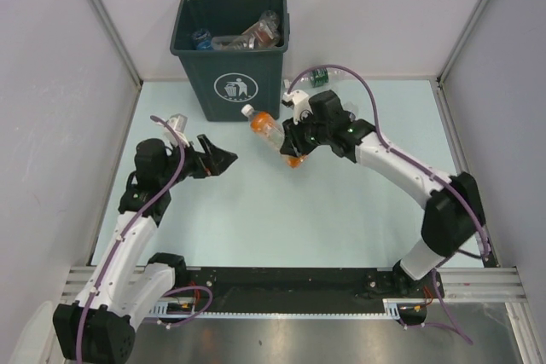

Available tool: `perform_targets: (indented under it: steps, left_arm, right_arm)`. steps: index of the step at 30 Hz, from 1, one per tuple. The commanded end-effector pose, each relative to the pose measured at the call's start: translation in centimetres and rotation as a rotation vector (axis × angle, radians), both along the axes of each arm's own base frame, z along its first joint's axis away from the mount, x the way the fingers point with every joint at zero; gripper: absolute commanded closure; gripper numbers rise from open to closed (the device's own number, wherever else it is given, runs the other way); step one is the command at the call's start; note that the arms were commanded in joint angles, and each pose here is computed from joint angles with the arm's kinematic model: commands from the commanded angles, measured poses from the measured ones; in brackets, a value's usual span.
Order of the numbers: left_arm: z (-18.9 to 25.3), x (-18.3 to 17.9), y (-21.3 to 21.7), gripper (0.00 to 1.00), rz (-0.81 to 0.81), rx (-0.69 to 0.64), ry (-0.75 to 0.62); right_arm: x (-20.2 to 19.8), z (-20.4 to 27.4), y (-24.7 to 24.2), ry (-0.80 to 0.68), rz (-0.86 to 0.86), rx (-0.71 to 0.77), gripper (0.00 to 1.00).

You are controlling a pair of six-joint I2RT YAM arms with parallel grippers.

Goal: Put the plastic bottles in the bin
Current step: Pick up the plastic bottle at the center of the board, then place the plastic bottle in the trash bin.

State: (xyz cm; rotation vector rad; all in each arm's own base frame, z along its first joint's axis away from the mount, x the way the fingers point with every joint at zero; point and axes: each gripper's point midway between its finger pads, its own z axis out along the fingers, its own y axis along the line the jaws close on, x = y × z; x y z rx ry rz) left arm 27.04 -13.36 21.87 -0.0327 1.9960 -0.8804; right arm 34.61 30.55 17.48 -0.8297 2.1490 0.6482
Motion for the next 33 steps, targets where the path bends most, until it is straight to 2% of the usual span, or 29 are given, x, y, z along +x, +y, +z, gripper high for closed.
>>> perform_targets:
  steps: [1, 6, 8, 12, 15, 23, 27, 30, 31, 33]
  left_arm:
    - [4.5, -0.1, -2.6, 0.0, -0.093, -0.12, -0.157]
    - [8.7, -2.2, -5.9, 0.0, -0.239, -0.174, -0.356]
    - [10.8, -3.1, -6.2, 0.0, -0.257, -0.202, -0.452]
    - [13.3, -4.9, -7.5, 0.0, -0.321, -0.27, -0.559]
    - [13.9, -5.3, -8.0, 0.0, -0.334, -0.294, -0.591]
    - [14.3, -3.4, -7.7, 0.02, -0.224, -0.297, -0.591]
    - [15.3, -2.7, -7.1, 0.22, -0.156, -0.314, -0.62]
    - [15.9, -2.2, -6.3, 0.35, -0.096, -0.319, -0.636]
    - [16.1, -2.1, -6.2, 0.38, -0.085, -0.316, -0.645]
    - [16.5, -1.4, -5.7, 0.46, -0.044, -0.301, -0.639]
  right_arm:
    - [-4.3, 7.0, 2.6, -0.041, 0.125, 0.214, 0.85]
    - [-9.1, 11.9, 3.9, -0.062, 0.263, 0.35, 0.82]
    - [-10.3, 12.8, 4.5, -0.07, 0.295, 0.372, 0.82]
    - [-11.8, 14.2, 4.8, -0.072, 0.336, 0.412, 0.81]
    - [-12.9, 14.9, 5.1, -0.07, 0.372, 0.436, 0.81]
    - [-14.9, 16.1, 5.4, -0.061, 0.43, 0.479, 0.77]
    - [-15.2, 16.2, 5.5, -0.043, 0.438, 0.493, 0.72]
    - [-15.6, 16.4, 5.2, -0.049, 0.44, 0.49, 0.4]
    - [-15.9, 16.5, 5.2, -0.061, 0.445, 0.488, 0.18]
    - [-15.6, 16.9, 4.7, -0.111, 0.4, 0.473, 0.08]
